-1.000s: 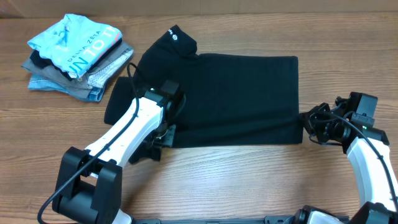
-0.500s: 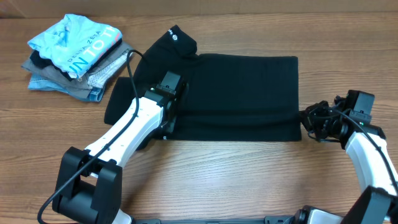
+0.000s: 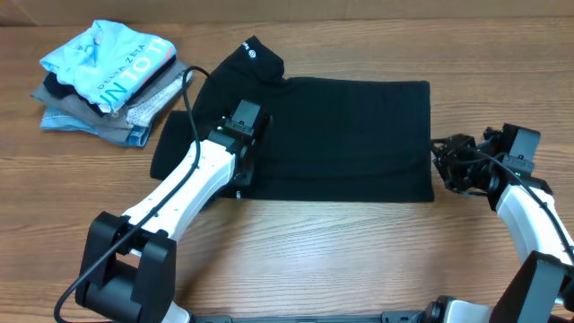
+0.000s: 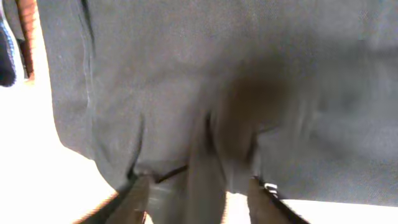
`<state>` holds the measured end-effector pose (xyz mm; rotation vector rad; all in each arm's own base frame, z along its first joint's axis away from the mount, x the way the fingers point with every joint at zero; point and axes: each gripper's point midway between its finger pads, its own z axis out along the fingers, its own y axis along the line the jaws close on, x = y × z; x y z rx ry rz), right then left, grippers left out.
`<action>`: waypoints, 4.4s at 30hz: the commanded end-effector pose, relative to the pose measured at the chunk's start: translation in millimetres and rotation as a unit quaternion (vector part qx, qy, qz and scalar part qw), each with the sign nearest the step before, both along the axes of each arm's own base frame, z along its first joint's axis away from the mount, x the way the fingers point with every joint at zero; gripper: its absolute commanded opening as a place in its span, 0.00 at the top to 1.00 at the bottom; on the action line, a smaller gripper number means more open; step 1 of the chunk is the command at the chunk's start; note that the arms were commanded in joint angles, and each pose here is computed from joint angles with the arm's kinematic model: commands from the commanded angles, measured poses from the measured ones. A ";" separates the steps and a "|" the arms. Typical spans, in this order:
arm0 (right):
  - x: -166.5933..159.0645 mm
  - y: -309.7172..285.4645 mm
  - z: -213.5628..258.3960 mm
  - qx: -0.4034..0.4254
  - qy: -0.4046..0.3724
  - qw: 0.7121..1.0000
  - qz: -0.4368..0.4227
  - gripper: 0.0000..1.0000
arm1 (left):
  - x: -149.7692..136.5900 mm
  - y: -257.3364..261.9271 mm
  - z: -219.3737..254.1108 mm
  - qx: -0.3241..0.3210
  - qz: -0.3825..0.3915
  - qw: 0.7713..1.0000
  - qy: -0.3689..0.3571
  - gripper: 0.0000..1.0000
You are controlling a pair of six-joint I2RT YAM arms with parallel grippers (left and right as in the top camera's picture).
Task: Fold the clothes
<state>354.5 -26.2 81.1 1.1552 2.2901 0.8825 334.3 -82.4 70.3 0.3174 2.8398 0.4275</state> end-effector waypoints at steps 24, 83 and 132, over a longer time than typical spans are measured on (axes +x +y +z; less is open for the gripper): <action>-28.6 19.9 -6.8 -0.004 0.024 0.995 0.099 0.32 | -16.2 5.1 -18.2 -0.018 -0.042 0.995 0.087 0.37; -32.8 10.3 -13.0 -0.035 0.037 0.994 0.096 0.36 | 11.9 59.3 11.1 -0.051 0.110 0.985 0.124 0.00; -74.4 -11.5 -79.6 -0.084 0.184 0.977 0.068 0.96 | 6.7 100.8 -32.0 -0.186 0.084 0.969 0.141 0.22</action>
